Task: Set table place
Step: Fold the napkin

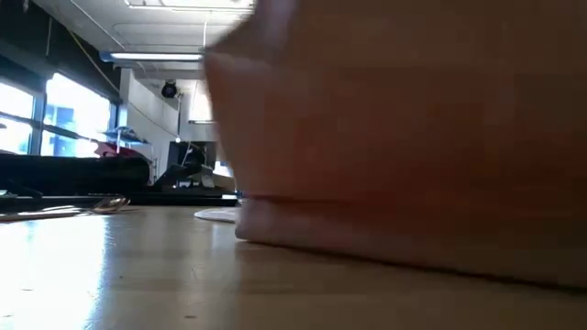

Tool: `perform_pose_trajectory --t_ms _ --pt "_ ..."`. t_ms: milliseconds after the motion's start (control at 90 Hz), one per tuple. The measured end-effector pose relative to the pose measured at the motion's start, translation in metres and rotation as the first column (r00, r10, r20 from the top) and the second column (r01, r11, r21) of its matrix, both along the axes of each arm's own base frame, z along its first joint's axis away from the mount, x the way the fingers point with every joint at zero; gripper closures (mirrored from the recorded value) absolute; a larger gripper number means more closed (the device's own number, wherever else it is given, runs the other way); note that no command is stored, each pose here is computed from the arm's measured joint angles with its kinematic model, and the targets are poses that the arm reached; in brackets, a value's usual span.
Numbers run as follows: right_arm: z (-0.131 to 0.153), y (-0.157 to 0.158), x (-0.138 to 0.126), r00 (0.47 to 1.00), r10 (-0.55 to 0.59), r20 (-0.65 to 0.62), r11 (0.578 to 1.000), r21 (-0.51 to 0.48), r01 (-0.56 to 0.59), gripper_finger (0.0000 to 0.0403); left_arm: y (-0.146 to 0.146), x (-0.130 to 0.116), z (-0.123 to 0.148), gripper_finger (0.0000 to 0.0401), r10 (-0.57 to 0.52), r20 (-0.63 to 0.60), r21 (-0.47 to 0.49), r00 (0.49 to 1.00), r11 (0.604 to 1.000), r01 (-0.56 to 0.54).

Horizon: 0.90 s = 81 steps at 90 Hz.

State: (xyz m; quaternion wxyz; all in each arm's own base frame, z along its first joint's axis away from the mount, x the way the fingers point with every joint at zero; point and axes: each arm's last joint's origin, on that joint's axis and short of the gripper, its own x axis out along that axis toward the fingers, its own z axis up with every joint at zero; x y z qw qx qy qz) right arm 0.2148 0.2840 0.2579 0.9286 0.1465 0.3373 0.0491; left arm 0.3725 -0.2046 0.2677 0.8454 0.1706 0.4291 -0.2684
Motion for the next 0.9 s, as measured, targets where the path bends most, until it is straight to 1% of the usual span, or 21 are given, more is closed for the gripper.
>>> perform_pose_trajectory --t_ms 133,267,356,422,511,600,667,756,833,867,900 --pt "-0.007 0.003 0.004 1.0 0.002 -0.007 1.0 -0.004 -0.003 0.0403 -0.009 -0.005 0.0 0.0401 0.012 0.001 0.009 1.0 1.0 -0.012" --pt "-0.02 0.006 0.009 1.0 -0.005 -0.022 0.999 -0.046 0.004 0.0401 -0.005 -0.003 0.0 0.0401 0.066 0.016 0.026 0.998 0.997 -0.066" --pt "-0.028 0.007 0.014 1.0 -0.016 -0.026 0.998 -0.06 0.014 0.0386 -0.002 -0.001 0.0 0.0401 0.078 0.015 0.026 0.997 0.997 -0.079" --pt "-0.034 0.005 0.02 0.999 -0.046 -0.025 0.996 -0.081 0.044 0.036 0.0 0.0 0.0 0.0401 0.079 0.015 0.027 0.997 0.996 -0.08" --pt "-0.042 -0.001 0.032 0.996 -0.087 -0.019 0.989 -0.125 0.084 0.0313 0.0 0.0 0.0 0.0401 0.061 0.017 0.03 0.998 0.998 -0.062" --pt "-0.047 -0.012 0.047 0.994 -0.112 -0.015 0.981 -0.164 0.108 0.026 -0.002 -0.001 0.0 0.0401 0.007 -0.006 -0.018 1.0 1.0 -0.007" --pt "-0.048 -0.02 0.06 0.997 -0.078 -0.004 0.979 -0.189 0.076 0.0221 -0.005 -0.003 0.0 0.0401 -0.035 -0.036 -0.074 0.999 0.997 0.032" --pt "-0.048 -0.027 0.079 1.0 0.016 0.008 0.985 -0.173 -0.014 0.018 -0.008 -0.005 0.001 0.0401 -0.065 -0.067 -0.13 0.996 0.99 0.056" --pt "-0.051 -0.033 0.089 0.995 0.095 -0.027 0.985 -0.141 -0.098 0.016 -0.011 -0.006 0.001 0.0401 -0.078 -0.077 -0.148 0.994 0.987 0.066" --pt "-0.055 -0.035 0.09 0.993 0.1 -0.062 0.984 -0.143 -0.108 0.0156 -0.012 -0.007 0.001 0.0401 -0.078 -0.079 -0.148 0.994 0.987 0.066" --pt "-0.06 -0.038 0.089 0.991 0.082 -0.103 0.984 -0.15 -0.097 0.0154 -0.012 -0.007 0.001 0.0401 -0.075 -0.079 -0.148 0.994 0.987 0.062"
